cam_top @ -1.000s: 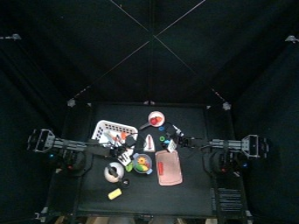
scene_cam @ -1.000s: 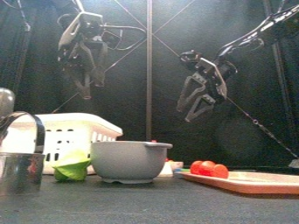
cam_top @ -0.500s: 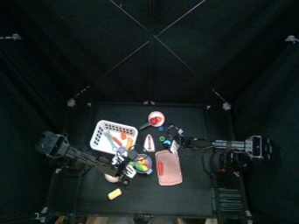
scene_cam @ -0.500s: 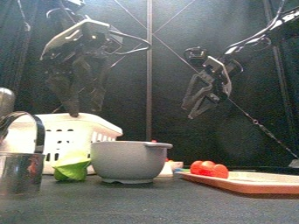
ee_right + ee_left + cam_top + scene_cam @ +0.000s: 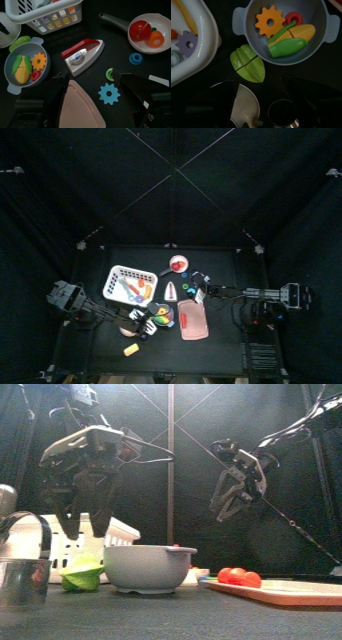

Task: Grab starfruit

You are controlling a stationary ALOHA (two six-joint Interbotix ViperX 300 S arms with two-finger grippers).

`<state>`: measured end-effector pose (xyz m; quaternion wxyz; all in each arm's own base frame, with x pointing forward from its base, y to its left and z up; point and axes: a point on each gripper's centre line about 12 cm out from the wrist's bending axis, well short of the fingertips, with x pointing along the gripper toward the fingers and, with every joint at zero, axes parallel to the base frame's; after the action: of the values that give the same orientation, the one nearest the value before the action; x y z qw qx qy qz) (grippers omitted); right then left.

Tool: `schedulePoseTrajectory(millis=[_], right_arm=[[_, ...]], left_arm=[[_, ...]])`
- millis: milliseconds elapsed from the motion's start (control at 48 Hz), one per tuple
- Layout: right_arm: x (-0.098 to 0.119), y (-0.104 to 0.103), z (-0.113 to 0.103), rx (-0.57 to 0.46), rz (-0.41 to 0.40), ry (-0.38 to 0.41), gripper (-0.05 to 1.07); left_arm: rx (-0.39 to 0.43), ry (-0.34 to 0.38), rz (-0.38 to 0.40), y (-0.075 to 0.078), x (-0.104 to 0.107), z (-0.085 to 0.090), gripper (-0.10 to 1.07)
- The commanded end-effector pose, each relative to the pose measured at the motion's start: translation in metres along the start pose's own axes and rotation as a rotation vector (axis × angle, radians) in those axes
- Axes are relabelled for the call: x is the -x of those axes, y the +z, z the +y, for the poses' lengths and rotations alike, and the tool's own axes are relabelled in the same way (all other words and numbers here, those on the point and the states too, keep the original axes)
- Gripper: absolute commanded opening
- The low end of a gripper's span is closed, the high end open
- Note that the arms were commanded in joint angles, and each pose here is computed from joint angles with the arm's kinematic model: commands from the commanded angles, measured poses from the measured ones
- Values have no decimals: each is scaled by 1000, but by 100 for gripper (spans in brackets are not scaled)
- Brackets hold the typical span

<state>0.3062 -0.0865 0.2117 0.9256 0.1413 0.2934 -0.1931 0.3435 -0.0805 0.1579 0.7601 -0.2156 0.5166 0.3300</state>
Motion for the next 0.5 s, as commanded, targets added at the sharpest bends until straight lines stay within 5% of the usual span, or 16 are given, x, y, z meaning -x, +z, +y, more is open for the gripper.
schedulePoseTrajectory(millis=[0, 479], right_arm=[[6, 8, 2, -2, -33, 14, 98], [4, 7, 2, 0, -28, 11, 98]], left_arm=[[-6, -2, -16, 3, 1, -3, 99], [-23, 72, 14, -3, -28, -7, 98]])
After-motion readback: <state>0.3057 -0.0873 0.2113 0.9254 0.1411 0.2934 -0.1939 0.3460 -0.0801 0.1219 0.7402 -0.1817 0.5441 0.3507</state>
